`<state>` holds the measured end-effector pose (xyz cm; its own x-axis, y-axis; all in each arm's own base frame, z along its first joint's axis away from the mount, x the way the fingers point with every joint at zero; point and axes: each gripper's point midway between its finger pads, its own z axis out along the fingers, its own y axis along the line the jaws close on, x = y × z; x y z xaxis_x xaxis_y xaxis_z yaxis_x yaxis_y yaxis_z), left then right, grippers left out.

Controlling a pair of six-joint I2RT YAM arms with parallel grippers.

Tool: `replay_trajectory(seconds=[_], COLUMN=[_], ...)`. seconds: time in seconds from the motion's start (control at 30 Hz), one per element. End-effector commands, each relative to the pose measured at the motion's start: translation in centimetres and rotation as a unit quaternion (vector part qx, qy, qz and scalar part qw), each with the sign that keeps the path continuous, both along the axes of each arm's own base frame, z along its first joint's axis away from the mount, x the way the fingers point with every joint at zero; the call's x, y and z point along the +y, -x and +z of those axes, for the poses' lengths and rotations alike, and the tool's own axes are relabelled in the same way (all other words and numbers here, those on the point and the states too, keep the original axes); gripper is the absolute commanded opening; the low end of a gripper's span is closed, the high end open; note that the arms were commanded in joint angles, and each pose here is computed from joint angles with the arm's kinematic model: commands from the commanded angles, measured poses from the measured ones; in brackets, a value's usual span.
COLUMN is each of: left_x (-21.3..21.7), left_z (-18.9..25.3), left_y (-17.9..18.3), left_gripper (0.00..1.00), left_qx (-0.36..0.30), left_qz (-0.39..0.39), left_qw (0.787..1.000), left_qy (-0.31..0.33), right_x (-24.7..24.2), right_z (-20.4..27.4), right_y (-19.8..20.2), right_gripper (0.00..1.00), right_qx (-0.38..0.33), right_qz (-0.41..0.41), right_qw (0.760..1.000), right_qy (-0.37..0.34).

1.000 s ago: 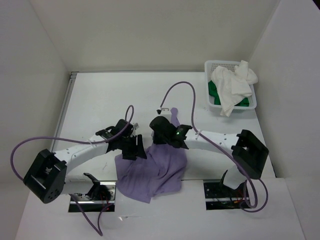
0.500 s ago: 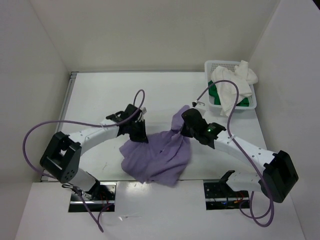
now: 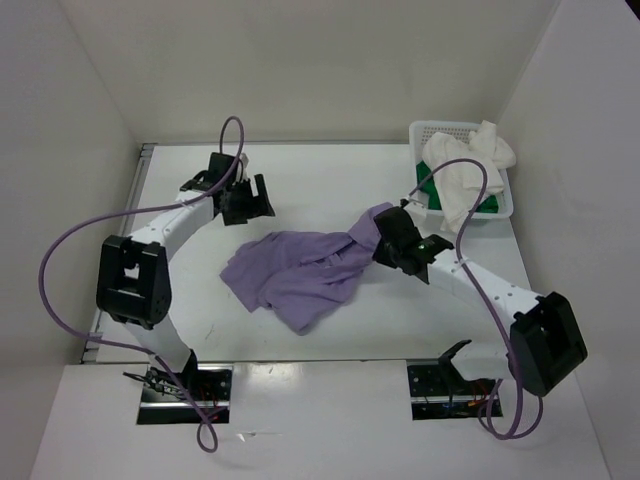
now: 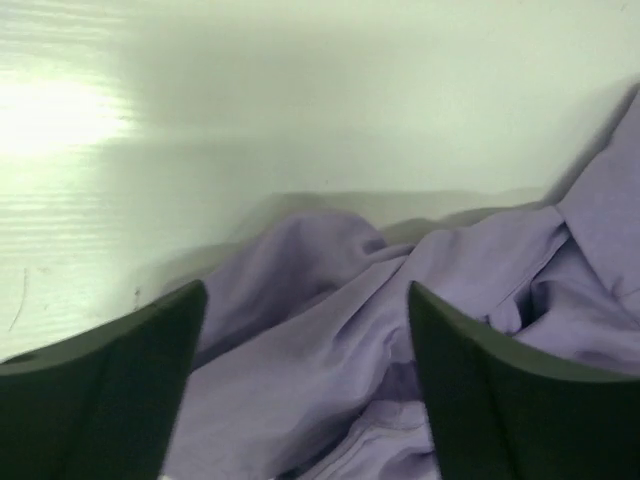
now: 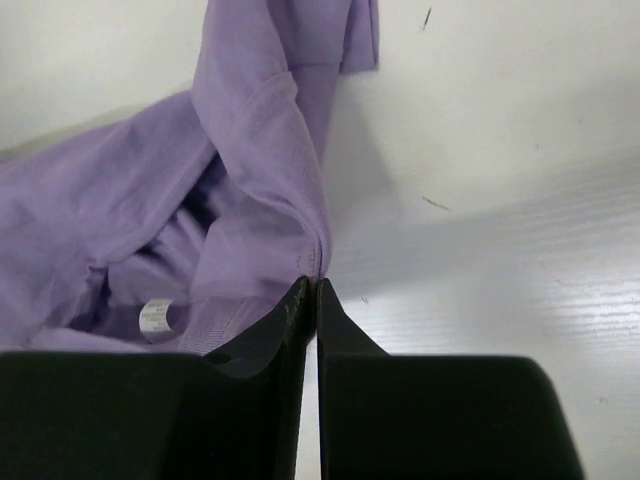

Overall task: Fold and stack the t-shirts
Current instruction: Flatten out the crumpled T-shirt at the center of the board.

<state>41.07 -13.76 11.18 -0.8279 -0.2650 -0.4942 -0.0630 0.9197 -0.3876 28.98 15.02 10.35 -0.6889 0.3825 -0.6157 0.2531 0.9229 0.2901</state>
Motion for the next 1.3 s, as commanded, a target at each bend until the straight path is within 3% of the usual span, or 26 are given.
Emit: replay_trajectory(seconds=[0.0,0.03,0.07,0.13,0.23,0.3,0.33,0.43,0.47,0.57,0.63,0.7,0.8,0.93,1.1,1.27], left_x=[1.6,1.7,2.1,3.0,3.3,2.8,2.5,1.1,1.1,0.9,0.8,0.4,0.2,0.5,0.3,-0.1], left_z=[1.3,0.8,1.2,-1.3,-1.7,-1.1,-1.2,-2.8,-3.3,-4.4,-5.2,-6.3,-7.7,-6.6,-8.0,-8.8], left_y=[2.5,3.7,5.0,8.6,12.3,13.4,13.8,15.4,15.7,16.9,17.6,18.6,19.7,19.2,19.8,20.2], left_gripper=[0.83,0.76,0.61,0.43,0.22,0.17,0.17,0.41,0.43,0.65,0.75,0.79,0.80,0.69,0.55,0.52], left_qx=[-0.003,0.010,0.011,0.055,0.074,0.068,0.071,0.098,0.110,0.119,0.132,0.148,0.168,0.140,0.155,0.168], left_qz=[-0.013,-0.016,-0.017,-0.005,0.032,0.047,0.056,0.085,0.101,0.116,0.123,0.129,0.143,0.184,0.210,0.212], left_qw=[0.999,0.999,1.000,0.998,0.997,0.996,0.995,0.985,0.981,0.976,0.973,0.969,0.962,0.956,0.947,0.944], left_qy=[-0.032,-0.031,-0.022,-0.024,0.007,0.038,0.052,0.115,0.124,0.140,0.143,0.149,0.160,0.179,0.187,0.187], right_x=[-0.8,-1.8,-2.1,-3.5,-5.1,-4.5,-4.2,-4.3,-4.5,-4.7,-4.8,-4.3,-3.9,-3.3,-2.7,-2.2], right_z=[2.2,2.4,2.7,2.8,3.3,3.3,3.9,3.9,3.6,4.5,5.5,5.5,5.6,6.1,6.3,6.3], right_y=[-2.3,-2.5,-2.0,-1.0,0.0,0.5,0.3,-0.3,-0.4,0.0,0.2,0.3,0.3,0.2,0.1,-0.4], right_gripper=[0.07,0.07,0.07,0.07,0.07,0.10,0.11,0.13,0.18,0.31,0.36,0.38,0.38,0.38,0.38,0.37], right_qx=[-0.029,-0.028,-0.023,-0.022,-0.025,-0.017,-0.021,-0.014,-0.011,-0.017,-0.033,-0.029,-0.029,-0.033,-0.033,-0.034], right_qz=[-0.025,-0.038,-0.037,-0.052,-0.067,-0.054,-0.050,-0.052,-0.055,-0.055,-0.051,-0.043,-0.032,-0.018,-0.001,0.012], right_qw=[0.999,0.999,0.999,0.998,0.997,0.998,0.998,0.998,0.998,0.998,0.998,0.998,0.998,0.998,0.998,0.998], right_qy=[0.018,0.019,0.013,0.003,-0.007,-0.020,-0.027,-0.020,-0.015,-0.018,-0.023,-0.031,-0.038,-0.048,-0.054,-0.055])
